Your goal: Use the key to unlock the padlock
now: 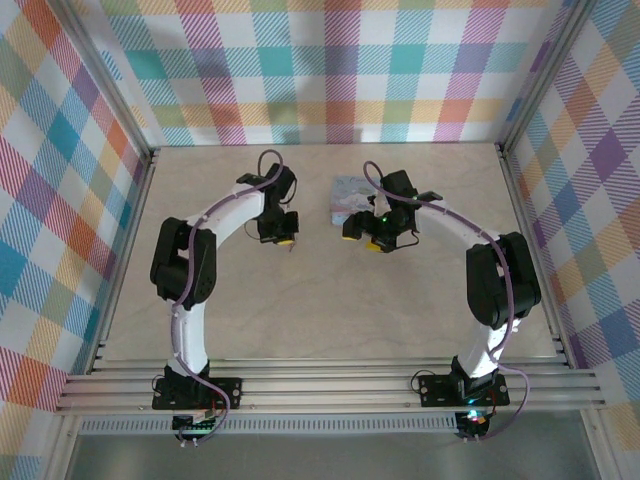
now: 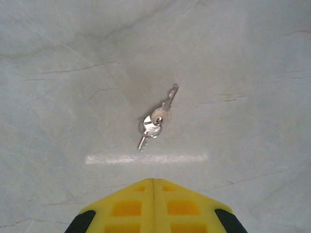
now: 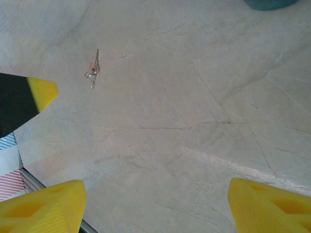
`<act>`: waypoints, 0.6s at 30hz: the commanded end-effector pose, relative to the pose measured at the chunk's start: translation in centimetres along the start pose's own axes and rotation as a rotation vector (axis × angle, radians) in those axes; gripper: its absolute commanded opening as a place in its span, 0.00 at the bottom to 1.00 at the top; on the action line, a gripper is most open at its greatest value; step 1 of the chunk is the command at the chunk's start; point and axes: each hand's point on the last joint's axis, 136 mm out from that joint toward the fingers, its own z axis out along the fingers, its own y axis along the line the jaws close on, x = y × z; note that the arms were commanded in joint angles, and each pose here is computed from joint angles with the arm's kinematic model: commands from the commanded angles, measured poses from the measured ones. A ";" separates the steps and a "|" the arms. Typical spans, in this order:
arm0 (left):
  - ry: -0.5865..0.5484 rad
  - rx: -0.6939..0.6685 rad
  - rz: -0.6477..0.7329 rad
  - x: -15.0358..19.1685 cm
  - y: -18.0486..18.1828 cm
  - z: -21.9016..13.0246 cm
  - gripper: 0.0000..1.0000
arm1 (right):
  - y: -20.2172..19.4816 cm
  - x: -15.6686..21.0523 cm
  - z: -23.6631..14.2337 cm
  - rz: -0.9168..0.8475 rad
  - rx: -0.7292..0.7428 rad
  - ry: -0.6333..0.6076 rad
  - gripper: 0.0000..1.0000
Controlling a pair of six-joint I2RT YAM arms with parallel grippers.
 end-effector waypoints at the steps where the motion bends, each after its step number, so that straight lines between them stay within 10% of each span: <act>1: -0.032 0.016 0.022 -1.0 -0.7 -1.5 0.15 | 0.7 -0.4 0.0 0.003 -0.032 0.003 0.77; 18: 0.138 -0.079 0.221 -1.8 0.0 4.0 0.33 | 0.1 -0.1 -0.7 -0.015 0.019 -0.009 0.77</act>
